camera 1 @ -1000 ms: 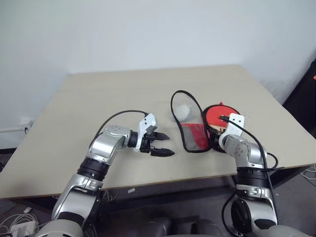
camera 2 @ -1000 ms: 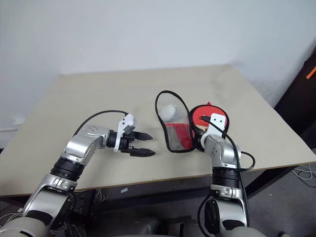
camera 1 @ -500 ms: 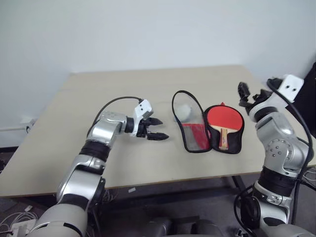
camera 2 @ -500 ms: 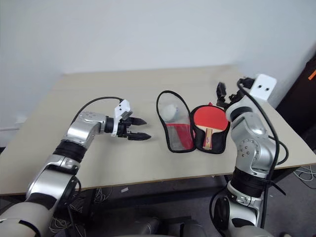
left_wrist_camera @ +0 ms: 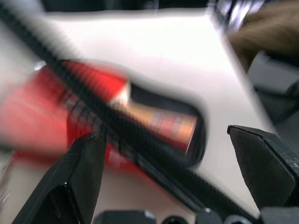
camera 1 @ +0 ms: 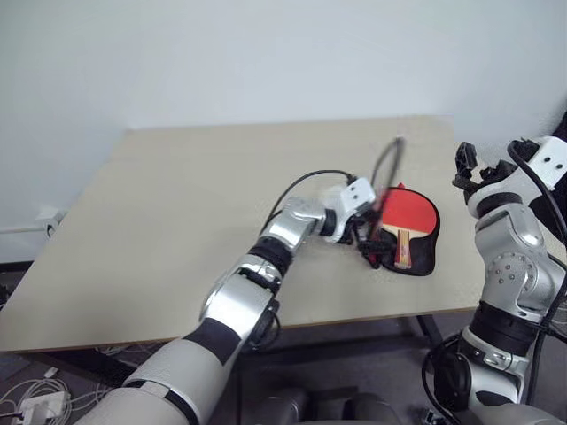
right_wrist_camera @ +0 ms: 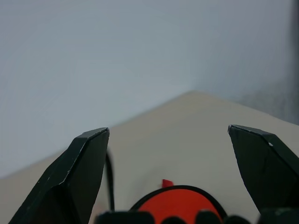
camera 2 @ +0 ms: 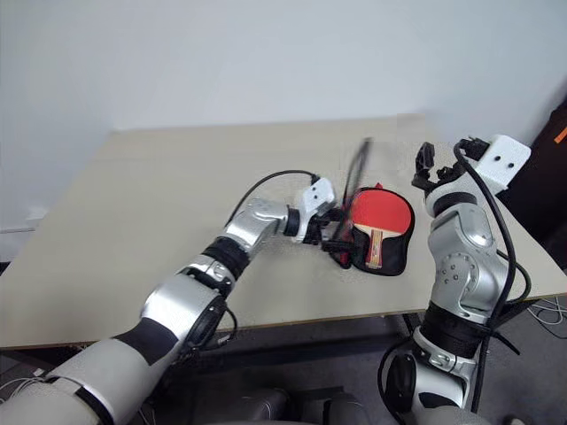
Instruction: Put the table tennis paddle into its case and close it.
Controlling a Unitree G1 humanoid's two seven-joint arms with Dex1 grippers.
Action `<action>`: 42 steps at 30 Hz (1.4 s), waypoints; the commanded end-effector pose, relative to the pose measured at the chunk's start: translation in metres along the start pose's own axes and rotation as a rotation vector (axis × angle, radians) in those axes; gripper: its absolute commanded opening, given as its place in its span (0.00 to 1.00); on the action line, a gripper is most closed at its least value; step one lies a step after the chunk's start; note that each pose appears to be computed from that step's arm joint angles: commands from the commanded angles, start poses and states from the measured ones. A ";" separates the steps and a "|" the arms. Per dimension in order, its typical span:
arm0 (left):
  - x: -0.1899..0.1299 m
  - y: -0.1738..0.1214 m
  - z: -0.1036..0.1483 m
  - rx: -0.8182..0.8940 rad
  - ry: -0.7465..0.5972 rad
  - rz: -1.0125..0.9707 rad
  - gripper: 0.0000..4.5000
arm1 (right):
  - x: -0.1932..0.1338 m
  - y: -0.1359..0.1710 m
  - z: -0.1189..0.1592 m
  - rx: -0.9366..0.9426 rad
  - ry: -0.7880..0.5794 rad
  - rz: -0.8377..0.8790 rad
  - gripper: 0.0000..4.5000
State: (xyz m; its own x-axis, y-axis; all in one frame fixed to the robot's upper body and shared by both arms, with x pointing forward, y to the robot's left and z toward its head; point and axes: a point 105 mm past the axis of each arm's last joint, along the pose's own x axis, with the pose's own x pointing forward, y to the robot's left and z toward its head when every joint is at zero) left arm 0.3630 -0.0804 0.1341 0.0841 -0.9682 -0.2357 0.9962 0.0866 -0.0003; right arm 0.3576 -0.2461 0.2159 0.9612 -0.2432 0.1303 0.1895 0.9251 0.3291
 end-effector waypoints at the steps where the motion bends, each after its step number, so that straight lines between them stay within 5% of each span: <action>1: -0.002 0.003 0.017 -0.072 -0.072 0.000 0.97 | -0.005 -0.002 0.020 0.013 -0.091 -0.019 0.98; 14: 0.013 0.014 -0.015 -0.670 -0.006 0.256 0.97 | -0.010 -0.020 0.011 0.008 -0.080 -0.104 0.98; 23: 0.021 0.008 -0.042 -0.916 0.094 0.401 0.97 | -0.013 -0.027 0.005 0.002 -0.064 -0.133 0.98; 42: 0.081 -0.068 -0.031 -1.141 0.128 0.104 0.97 | -0.030 -0.054 0.002 -0.033 -0.053 -0.239 0.98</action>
State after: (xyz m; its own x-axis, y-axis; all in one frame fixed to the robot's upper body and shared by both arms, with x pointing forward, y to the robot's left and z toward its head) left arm 0.3566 -0.0764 0.0666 0.2794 -0.8286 -0.4851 0.3214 0.5568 -0.7660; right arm 0.3238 -0.2891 0.1796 0.8865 -0.4609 0.0421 0.4255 0.8474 0.3176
